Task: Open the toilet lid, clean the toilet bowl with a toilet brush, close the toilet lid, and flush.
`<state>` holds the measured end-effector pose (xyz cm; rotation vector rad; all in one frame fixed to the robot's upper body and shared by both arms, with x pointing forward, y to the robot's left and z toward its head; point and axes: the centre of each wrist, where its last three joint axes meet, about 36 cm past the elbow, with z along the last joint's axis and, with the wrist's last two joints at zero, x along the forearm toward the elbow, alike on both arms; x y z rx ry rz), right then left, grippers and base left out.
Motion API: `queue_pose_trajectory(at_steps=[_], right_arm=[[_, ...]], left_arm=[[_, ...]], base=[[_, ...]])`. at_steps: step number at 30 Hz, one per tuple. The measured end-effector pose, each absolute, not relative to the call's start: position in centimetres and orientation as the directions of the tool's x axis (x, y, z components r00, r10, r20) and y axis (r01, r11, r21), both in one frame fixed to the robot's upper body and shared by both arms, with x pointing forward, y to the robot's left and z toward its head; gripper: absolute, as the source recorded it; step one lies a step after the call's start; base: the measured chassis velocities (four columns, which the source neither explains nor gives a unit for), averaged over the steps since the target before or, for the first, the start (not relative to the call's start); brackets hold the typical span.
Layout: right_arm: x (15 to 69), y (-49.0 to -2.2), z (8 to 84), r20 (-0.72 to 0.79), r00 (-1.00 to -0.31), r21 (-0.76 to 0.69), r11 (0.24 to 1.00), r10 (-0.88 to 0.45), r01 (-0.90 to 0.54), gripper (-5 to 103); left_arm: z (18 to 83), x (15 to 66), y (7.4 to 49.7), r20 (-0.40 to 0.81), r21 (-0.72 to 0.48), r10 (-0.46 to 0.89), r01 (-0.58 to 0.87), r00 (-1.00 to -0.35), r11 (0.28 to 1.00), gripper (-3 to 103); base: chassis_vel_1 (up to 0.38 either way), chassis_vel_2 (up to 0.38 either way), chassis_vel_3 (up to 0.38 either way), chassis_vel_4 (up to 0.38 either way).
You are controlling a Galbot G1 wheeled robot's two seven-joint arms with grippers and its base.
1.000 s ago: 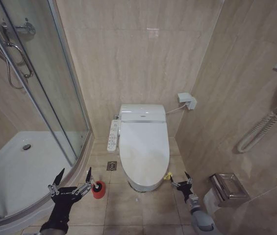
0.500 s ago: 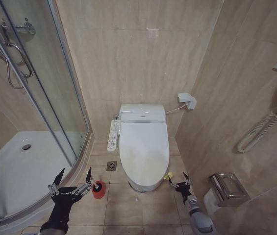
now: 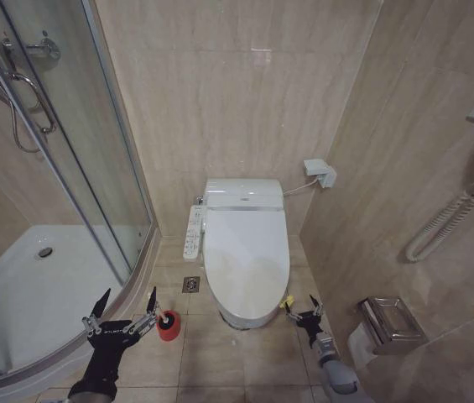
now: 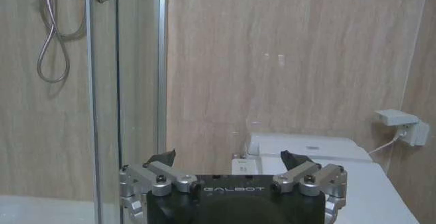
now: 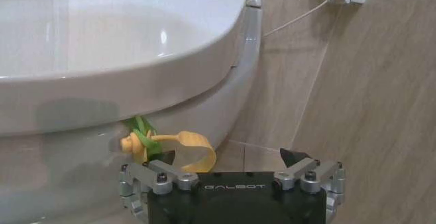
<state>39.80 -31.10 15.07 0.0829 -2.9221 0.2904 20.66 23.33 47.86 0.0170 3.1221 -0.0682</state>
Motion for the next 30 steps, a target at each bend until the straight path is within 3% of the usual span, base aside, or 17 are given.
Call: queue_pose_trajectory(at_steps=[6, 7, 13, 14, 28, 29, 30], right_arm=[[40.1, -30.9, 14.7, 0.213, -0.977, -0.185, 0.98, -0.033, -0.074, 100], [40.1, -30.8, 14.7, 0.212, -0.977, -0.184, 0.98, -0.034, -0.074, 90], [40.3, -30.6, 15.0, 0.201, -0.979, -0.184, 0.98, -0.044, -0.082, 90], [40.3, -30.6, 15.1, 0.197, -0.979, -0.184, 0.979, -0.047, -0.084, 63], [40.0, -31.1, 15.6, 0.192, -0.978, -0.184, 0.975, -0.086, -0.122, 65], [39.9, -31.1, 15.6, 0.192, -0.977, -0.184, 0.975, -0.088, -0.124, 57], [39.9, -31.1, 15.6, 0.191, -0.977, -0.183, 0.975, -0.09, -0.125, 57]], left_arm=[[47.9, 20.7, 23.3, -0.019, -0.044, 0.01, 0.011, -1.0, 0.999, 100], [47.9, 20.7, 23.3, -0.019, -0.044, 0.01, 0.011, -1.0, 0.999, 100], [47.9, 20.7, 23.3, -0.019, -0.044, 0.011, 0.011, -1.0, 0.999, 100], [47.9, 20.7, 23.3, -0.019, -0.044, 0.011, 0.011, -1.0, 0.999, 100], [47.9, 20.7, 23.3, -0.019, -0.044, 0.01, 0.011, -1.0, 0.999, 100], [47.9, 20.7, 23.3, -0.019, -0.044, 0.01, 0.011, -1.0, 0.999, 100], [47.9, 20.7, 23.3, -0.019, -0.044, 0.01, 0.011, -1.0, 0.999, 100]], base=[[0.0, 0.0, 0.0, 0.0], [0.0, 0.0, 0.0, 0.0], [0.0, 0.0, 0.0, 0.0], [0.0, 0.0, 0.0, 0.0], [0.0, 0.0, 0.0, 0.0], [0.0, 0.0, 0.0, 0.0], [0.0, 0.0, 0.0, 0.0]])
